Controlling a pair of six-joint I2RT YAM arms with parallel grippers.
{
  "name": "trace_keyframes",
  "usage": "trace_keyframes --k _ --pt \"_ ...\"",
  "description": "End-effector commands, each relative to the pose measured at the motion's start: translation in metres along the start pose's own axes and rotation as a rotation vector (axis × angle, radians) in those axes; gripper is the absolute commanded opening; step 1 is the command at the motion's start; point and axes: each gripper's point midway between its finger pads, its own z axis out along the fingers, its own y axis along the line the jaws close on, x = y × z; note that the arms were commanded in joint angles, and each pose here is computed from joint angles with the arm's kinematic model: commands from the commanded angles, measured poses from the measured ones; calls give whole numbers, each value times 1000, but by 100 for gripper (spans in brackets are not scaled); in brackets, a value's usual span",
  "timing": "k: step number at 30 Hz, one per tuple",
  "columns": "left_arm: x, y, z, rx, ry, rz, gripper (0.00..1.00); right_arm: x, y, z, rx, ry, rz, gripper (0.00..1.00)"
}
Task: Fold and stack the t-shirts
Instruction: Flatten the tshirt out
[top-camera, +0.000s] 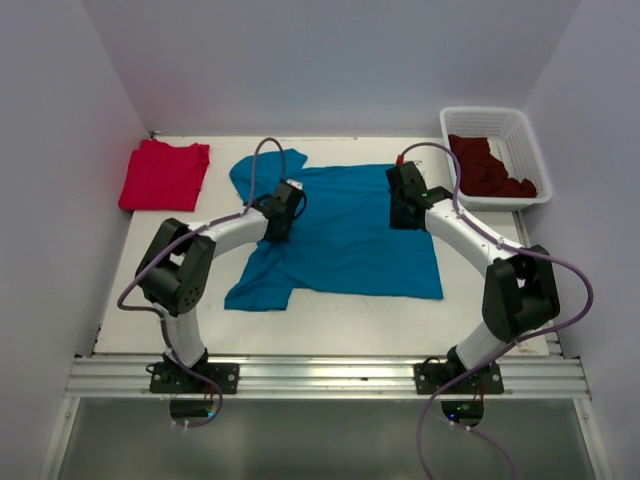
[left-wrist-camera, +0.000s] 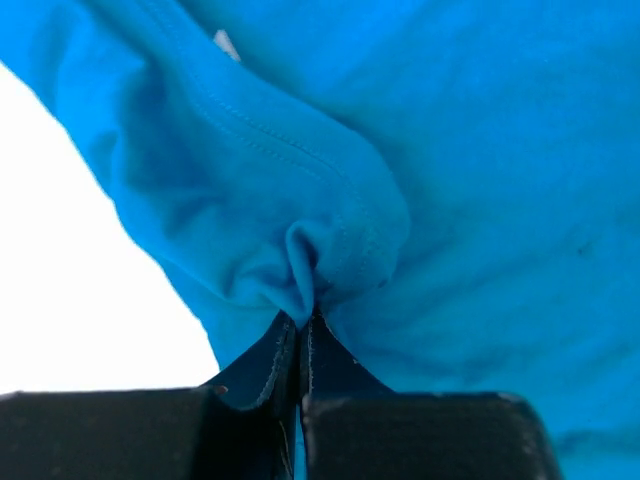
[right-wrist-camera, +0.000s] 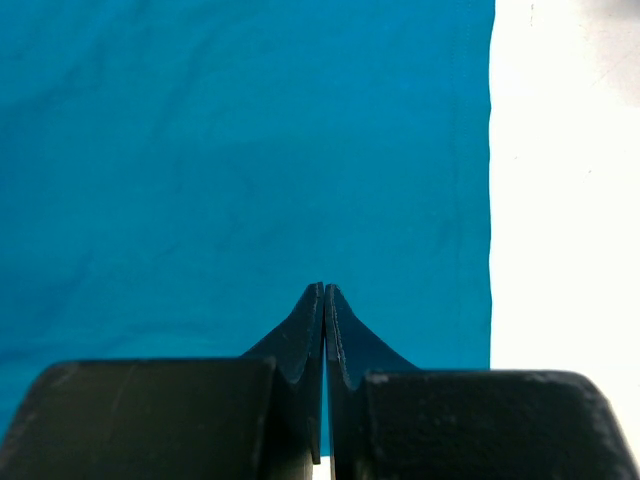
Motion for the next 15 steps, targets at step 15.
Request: trace_keyframes --k 15 --pt "28 76 -55 -28 -16 -557 19 0 -1 6 16 7 -17 0"
